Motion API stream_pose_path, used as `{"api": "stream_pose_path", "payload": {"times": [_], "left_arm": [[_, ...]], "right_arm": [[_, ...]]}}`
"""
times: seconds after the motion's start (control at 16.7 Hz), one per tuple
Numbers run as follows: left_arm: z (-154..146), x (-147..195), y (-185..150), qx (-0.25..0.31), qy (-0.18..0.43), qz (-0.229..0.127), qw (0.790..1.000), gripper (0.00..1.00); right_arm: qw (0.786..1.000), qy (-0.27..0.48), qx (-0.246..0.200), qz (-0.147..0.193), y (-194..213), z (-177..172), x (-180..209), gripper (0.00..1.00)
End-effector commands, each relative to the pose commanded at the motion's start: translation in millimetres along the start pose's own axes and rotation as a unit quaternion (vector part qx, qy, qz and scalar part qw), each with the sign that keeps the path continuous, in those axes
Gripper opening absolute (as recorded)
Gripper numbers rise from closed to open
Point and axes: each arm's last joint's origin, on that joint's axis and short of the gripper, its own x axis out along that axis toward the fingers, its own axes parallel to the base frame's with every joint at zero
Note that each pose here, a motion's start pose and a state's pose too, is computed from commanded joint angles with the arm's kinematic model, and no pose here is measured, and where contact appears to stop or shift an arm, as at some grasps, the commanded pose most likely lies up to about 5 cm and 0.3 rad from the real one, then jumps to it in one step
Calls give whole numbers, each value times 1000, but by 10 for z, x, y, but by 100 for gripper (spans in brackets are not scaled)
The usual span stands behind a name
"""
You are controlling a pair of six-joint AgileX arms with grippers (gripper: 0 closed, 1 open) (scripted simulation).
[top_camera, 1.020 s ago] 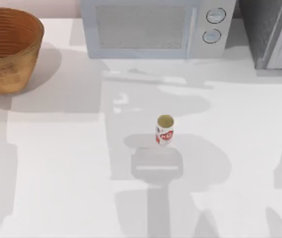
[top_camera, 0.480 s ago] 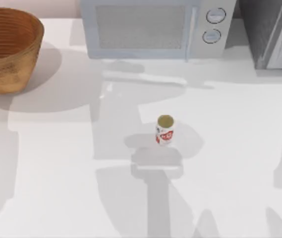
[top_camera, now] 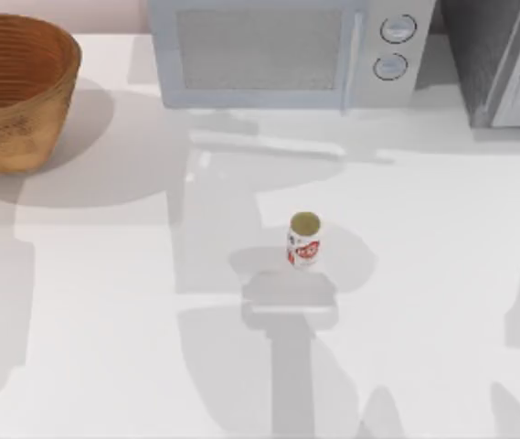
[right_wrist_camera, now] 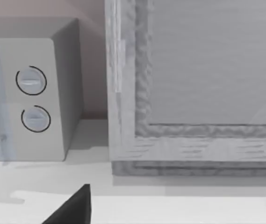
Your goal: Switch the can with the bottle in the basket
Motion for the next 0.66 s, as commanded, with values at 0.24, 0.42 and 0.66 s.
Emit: {"api": "stream_pose_path", "payload": {"times": [0.24, 0.42, 0.66], "left_arm": [[0, 0, 0, 0, 0, 0, 1000, 90], [0, 0, 0, 0, 0, 0, 1000, 100], [0, 0, 0, 0, 0, 0, 1000, 100]], "right_arm": [[1000, 0, 0, 0, 0, 0, 0, 100], [1000, 0, 0, 0, 0, 0, 0, 100], [1000, 0, 0, 0, 0, 0, 0, 100]]}}
